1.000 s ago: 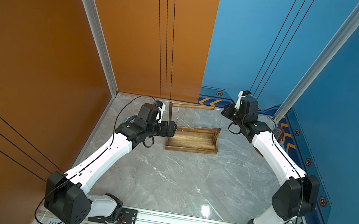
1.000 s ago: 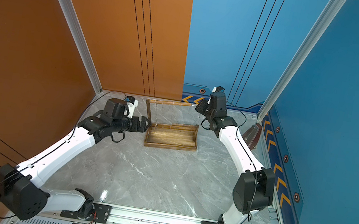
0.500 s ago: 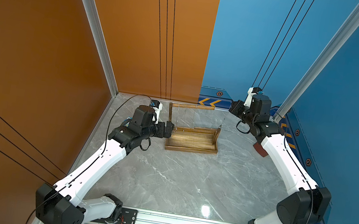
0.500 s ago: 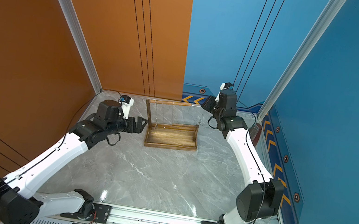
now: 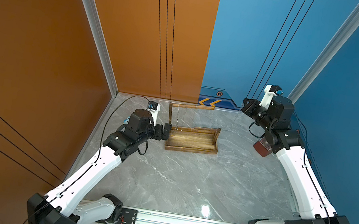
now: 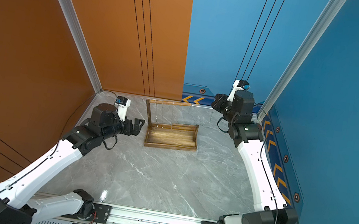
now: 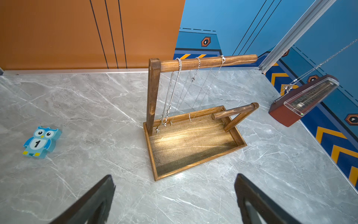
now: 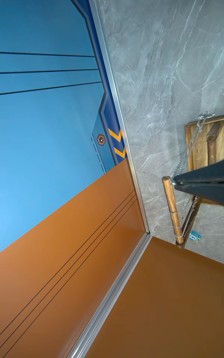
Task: Take the necklace off the jewelry display stand
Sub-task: Take off the necklace from the stand.
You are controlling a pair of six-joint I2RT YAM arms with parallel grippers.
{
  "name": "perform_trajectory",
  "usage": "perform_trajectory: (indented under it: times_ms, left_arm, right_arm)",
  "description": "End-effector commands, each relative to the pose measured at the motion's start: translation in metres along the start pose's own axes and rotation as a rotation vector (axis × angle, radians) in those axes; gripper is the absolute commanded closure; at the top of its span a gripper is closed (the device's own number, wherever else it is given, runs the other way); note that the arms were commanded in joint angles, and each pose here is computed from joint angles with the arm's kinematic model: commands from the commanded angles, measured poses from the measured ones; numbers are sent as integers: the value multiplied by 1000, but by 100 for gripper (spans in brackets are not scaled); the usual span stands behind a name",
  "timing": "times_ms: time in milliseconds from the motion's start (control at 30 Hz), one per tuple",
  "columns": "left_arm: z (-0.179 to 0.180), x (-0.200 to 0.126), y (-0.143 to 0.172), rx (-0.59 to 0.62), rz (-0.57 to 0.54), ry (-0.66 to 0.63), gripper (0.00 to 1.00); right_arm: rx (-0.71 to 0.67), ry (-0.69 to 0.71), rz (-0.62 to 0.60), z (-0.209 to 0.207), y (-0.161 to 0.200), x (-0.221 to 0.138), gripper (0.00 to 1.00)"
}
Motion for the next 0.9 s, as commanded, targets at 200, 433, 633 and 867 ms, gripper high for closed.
perform_trajectory:
  times_ms: [200, 433, 633, 867]
  left_arm:
    - [-84, -21, -23, 120, -111, 466, 2]
    - [-153, -40, -19, 206, -88, 759, 1]
    - [-190, -32, -19, 262, -63, 824, 2]
    - [-218, 2, -29, 321, -50, 782, 4]
  right_arm:
    - [-8, -65, 108, 11, 23, -52, 100]
    - [-7, -123, 201, 22, 48, -78, 100]
    - [-23, -164, 263, 30, 70, -98, 100]
    - [-27, -204, 315, 37, 87, -116, 100]
Point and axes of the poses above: each gripper's point midway between its finger pads, its own x axis out along the fingers, its own z axis along the line the jaws close on, y = z × x, the point moved 1 cm from there along -x, back along the fingers, and after that the axes turned 11 degrees about x, right-handed, at the moved point
